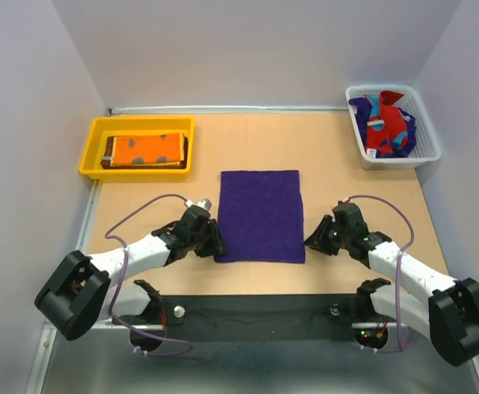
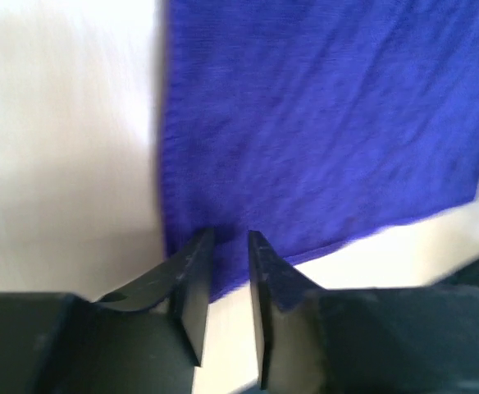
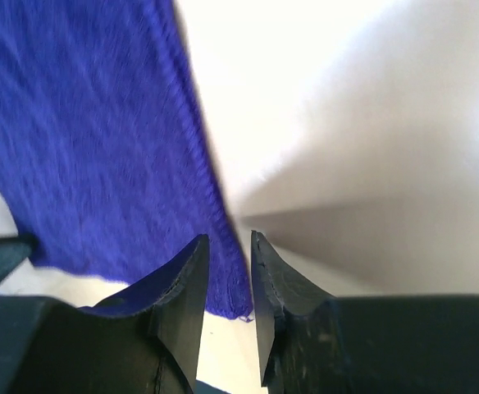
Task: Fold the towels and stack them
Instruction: Fold the towel
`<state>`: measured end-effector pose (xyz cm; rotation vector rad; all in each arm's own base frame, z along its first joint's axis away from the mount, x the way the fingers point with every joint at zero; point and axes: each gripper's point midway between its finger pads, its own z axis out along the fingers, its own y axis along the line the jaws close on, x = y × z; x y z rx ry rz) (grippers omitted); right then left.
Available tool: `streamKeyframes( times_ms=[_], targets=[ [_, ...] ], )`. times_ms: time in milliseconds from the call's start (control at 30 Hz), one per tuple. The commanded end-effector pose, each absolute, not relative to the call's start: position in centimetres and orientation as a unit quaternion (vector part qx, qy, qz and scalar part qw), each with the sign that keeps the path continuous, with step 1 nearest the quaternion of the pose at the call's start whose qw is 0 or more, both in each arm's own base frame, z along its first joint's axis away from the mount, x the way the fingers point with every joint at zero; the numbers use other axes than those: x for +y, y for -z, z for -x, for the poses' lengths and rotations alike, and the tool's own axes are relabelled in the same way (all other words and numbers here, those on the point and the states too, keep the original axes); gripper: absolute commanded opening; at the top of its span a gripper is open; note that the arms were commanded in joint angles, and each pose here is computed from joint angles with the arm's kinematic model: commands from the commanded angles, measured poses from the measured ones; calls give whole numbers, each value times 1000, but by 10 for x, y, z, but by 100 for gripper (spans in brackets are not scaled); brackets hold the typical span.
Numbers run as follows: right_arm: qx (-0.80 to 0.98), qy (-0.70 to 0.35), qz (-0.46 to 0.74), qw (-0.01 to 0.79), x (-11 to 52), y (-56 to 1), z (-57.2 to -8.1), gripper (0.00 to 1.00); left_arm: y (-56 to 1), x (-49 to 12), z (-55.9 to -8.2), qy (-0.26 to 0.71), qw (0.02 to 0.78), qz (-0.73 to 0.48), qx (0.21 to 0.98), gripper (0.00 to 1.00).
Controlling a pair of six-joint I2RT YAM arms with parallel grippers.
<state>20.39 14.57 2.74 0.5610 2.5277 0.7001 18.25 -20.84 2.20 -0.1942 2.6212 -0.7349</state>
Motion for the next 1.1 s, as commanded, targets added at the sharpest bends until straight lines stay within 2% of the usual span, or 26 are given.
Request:
streamKeyframes(
  times_ms=[0, 100, 167, 200, 267, 400, 467, 533, 567, 600, 767, 1067],
  targets=[
    [925, -242, -196, 220, 142, -34, -195, 33, -30, -210, -154, 272, 168, 75, 944, 43],
    [907, -262, -162, 286, 154, -83, -235, 39, -71, -222, -178, 300, 223, 78, 924, 54],
    [894, -255, -144, 339, 157, -117, -270, 48, -109, -229, -210, 312, 283, 82, 903, 58],
    [884, -259, -140, 362, 160, -131, -285, 57, -120, -230, -223, 314, 304, 85, 895, 60],
    [865, -272, -126, 402, 171, -157, -319, 61, -150, -232, -262, 329, 353, 93, 871, 62],
    [828, -320, -112, 446, 199, -179, -373, 66, -190, -230, -331, 366, 422, 102, 823, 61],
    [815, -356, -93, 448, 217, -180, -387, 66, -200, -229, -358, 383, 441, 106, 805, 51],
    [795, -384, -90, 461, 232, -176, -411, 66, -196, -244, -378, 405, 436, 90, 799, 43],
    [777, -399, -85, 479, 237, -186, -422, 66, -195, -253, -395, 407, 439, 84, 797, 42],
    [784, -394, -89, 471, 238, -167, -432, 66, -193, -259, -400, 413, 435, 76, 797, 41],
    [772, -401, -82, 485, 246, -151, -466, 66, -173, -282, -435, 428, 433, 53, 791, 39],
    [760, -415, -97, 491, 240, -118, -496, 66, -129, -288, -452, 428, 438, 44, 789, 38]
  ],
)
